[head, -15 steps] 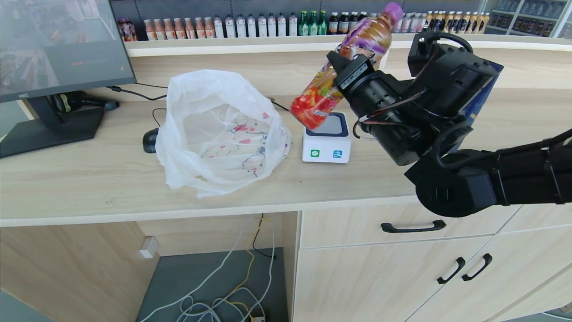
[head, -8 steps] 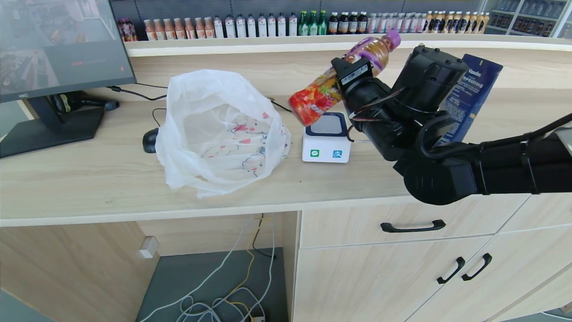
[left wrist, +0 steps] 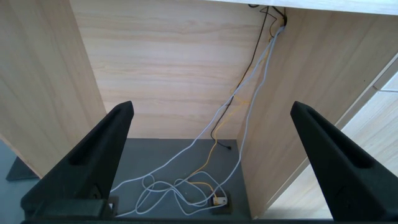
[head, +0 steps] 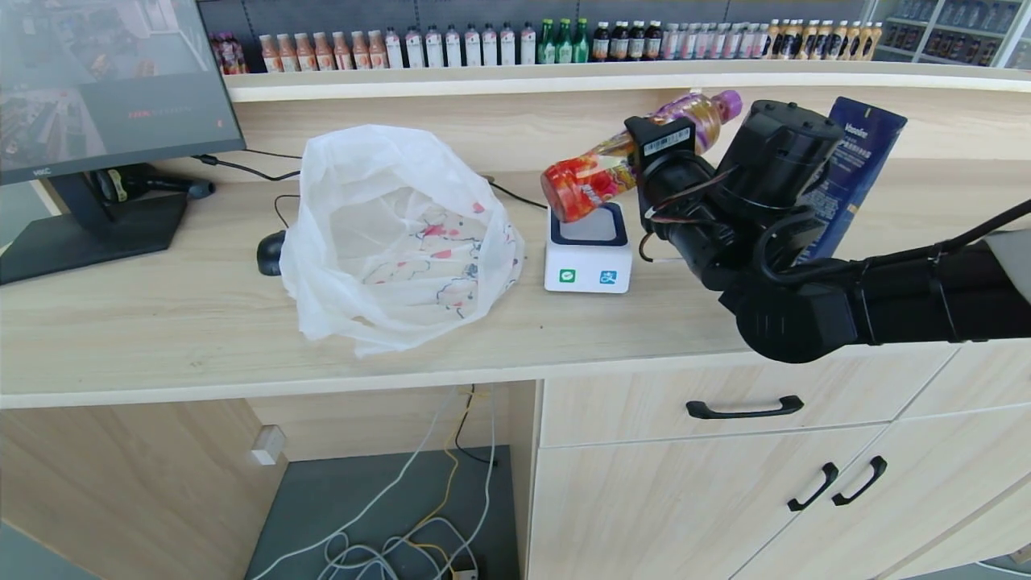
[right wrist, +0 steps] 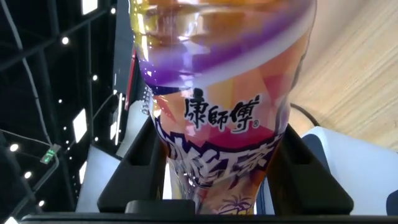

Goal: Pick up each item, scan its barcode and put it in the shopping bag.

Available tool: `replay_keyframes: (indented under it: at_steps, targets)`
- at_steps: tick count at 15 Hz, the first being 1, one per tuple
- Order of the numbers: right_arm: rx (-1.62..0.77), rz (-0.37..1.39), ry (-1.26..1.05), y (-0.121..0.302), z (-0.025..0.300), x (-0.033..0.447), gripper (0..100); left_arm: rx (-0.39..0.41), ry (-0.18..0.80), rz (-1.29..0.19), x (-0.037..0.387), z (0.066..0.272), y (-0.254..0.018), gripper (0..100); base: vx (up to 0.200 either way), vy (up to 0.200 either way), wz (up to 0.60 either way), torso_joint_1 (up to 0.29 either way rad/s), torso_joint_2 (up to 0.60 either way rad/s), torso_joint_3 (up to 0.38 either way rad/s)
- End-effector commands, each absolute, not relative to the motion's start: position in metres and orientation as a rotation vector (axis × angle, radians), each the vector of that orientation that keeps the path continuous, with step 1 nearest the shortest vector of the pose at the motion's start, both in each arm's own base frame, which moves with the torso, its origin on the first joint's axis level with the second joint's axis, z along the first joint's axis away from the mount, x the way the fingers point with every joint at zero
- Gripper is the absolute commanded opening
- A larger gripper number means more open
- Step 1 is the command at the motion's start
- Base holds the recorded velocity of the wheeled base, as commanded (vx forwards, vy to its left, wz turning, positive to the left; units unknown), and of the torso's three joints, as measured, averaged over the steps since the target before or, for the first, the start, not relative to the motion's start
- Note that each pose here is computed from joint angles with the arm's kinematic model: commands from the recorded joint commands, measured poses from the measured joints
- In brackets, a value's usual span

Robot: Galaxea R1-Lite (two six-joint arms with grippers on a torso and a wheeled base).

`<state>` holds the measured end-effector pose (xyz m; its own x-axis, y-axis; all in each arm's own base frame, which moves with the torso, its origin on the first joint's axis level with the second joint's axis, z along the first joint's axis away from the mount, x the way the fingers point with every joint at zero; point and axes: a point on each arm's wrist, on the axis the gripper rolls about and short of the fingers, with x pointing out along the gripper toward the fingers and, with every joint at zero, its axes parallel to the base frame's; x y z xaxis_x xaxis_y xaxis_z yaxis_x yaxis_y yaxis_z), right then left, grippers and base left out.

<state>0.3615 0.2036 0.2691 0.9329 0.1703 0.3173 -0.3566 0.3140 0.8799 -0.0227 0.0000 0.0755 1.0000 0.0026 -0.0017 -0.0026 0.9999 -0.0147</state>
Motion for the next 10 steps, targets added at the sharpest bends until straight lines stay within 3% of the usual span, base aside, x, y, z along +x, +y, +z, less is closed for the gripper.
replay_keyframes:
  at_steps: [1, 10]
  targets:
    - [1.229, 0.351, -0.170, 0.2038, 0.2680, 0.3616, 0, -0.015, 0.002, 0.003, -0.0227, 0.0755, 0.0000, 100, 0.000, 0.000, 0.00, 0.000, 0.00, 0.000]
    - [1.290, 0.332, -0.117, 0.2038, 0.2589, 0.3630, 0, -0.015, 0.002, 0.003, -0.0227, 0.0755, 0.0000, 100, 0.000, 0.000, 0.00, 0.000, 0.00, 0.000]
